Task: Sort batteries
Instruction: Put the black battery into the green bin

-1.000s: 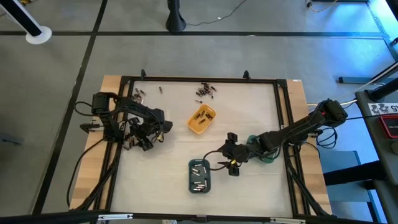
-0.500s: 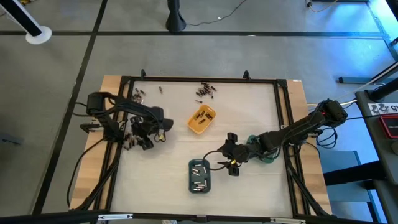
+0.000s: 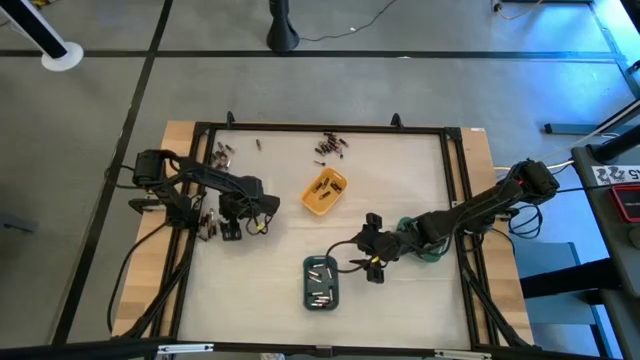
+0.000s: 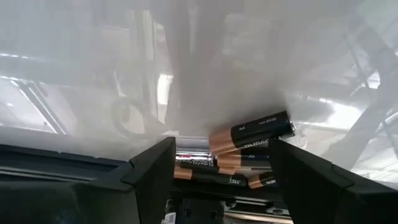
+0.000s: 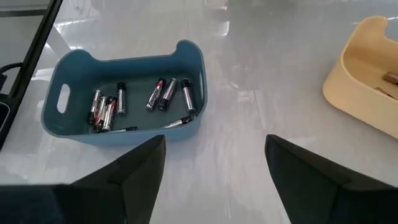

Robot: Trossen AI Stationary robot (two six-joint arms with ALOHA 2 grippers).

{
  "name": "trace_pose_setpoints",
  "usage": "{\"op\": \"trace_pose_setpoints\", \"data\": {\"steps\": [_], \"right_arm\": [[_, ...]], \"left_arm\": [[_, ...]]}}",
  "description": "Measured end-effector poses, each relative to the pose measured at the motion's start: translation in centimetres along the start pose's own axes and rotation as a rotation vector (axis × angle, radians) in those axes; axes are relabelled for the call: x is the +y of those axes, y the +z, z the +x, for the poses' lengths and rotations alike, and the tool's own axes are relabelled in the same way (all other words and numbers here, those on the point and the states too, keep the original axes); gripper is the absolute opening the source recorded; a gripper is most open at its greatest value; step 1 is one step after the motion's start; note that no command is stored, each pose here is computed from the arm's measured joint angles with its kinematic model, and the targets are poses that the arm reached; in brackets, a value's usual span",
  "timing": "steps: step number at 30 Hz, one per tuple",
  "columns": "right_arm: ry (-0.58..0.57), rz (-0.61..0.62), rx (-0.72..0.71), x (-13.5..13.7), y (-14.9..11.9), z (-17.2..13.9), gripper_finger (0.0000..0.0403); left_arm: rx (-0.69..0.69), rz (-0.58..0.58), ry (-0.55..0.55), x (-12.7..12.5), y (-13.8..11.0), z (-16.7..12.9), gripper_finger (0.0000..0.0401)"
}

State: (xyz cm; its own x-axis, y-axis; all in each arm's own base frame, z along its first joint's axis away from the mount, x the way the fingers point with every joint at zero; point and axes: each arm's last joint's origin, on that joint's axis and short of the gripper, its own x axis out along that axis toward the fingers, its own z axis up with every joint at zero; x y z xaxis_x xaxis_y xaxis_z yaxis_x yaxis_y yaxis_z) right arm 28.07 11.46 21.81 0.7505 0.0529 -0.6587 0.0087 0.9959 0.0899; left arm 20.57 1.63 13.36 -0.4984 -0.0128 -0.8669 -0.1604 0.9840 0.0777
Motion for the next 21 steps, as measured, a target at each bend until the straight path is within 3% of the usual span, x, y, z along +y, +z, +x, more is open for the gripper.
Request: {"op": "trace_pose_setpoints", "data": {"steps": [13, 21], "right_arm": [[-0.008, 0.009, -0.003, -0.02, 0.01, 0.00, 0.0275], [-0.016, 0.009, -0.005, -0.04, 0.02, 0.00, 0.0275]], "left_arm": [[-0.007, 0.012, 0.012, -0.21, -0.08, 0.14, 0.0249], [-0.037, 0.026, -0.038, -0.38, 0.23, 0.12, 0.0249]]}}
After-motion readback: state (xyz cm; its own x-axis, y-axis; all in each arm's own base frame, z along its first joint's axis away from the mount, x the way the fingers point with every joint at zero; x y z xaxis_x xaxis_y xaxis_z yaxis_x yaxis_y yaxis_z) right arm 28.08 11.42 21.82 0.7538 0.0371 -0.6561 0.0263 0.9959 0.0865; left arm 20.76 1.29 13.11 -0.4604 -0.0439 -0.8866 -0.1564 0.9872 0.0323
